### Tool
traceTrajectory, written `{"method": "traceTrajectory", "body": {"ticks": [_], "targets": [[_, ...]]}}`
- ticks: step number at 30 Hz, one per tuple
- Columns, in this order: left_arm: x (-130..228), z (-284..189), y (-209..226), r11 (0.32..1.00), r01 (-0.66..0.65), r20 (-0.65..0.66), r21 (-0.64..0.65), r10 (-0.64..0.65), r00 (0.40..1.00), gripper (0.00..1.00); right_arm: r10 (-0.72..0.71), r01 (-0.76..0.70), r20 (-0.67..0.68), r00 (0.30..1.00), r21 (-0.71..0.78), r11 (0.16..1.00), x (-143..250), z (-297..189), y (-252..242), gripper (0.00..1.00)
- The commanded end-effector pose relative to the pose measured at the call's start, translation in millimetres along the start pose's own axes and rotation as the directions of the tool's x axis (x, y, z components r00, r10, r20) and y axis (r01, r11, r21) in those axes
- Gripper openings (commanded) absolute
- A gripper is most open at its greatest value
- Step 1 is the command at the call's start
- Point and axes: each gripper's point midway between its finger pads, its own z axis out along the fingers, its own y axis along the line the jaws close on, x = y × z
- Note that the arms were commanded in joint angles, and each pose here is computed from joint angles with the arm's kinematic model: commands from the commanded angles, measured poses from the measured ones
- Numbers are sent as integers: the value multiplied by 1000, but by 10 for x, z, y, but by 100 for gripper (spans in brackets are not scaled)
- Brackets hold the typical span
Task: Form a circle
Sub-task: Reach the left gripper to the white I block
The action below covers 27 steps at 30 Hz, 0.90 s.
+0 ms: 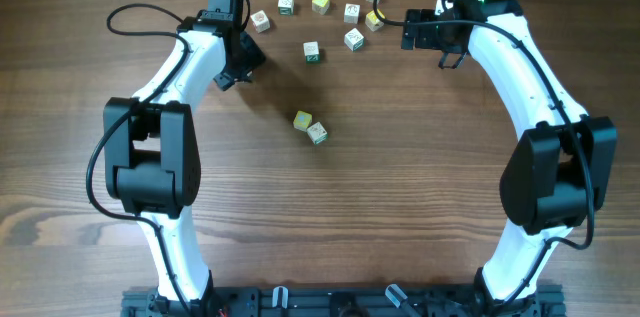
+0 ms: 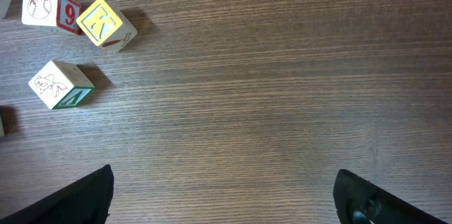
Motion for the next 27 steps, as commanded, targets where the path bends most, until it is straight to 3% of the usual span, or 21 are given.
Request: {"method": "traceTrajectory", "body": {"ticks": [1, 7, 13, 21, 23, 24, 25, 27], "targets": [[-37, 37, 62, 1000, -2, 20, -31, 3, 1000, 60, -11, 11, 13, 1000, 6, 1000, -39, -15, 7, 100], [15, 171, 106, 999, -4, -1, -51, 4, 1000, 57, -12, 12, 13, 1000, 7, 1000, -39, -15, 7, 100], [74, 167, 157, 997, -8, -25, -72, 6, 1000, 43, -12, 12, 13, 1000, 7, 1000, -39, -15, 7, 100], [343, 138, 182, 998, -11, -155, -60, 2, 988, 43, -11, 11, 12, 1000, 7, 1000, -38, -15, 7, 100], [348, 136, 197, 998, -34, -160, -61, 24, 987, 49, -11, 11, 13, 1000, 7, 1000, -39, -15, 6, 100], [329, 139, 202, 997, -41, -154, -60, 32, 988, 61, -11, 11, 13, 1000, 6, 1000, -39, -15, 7, 100], [260, 146, 227, 997, -37, -128, -71, 28, 991, 66, -11, 11, 13, 1000, 6, 1000, -39, -15, 7, 100], [151, 158, 243, 997, -25, -91, -70, 19, 996, 70, -11, 11, 13, 1000, 6, 1000, -39, -15, 7, 100]]}}
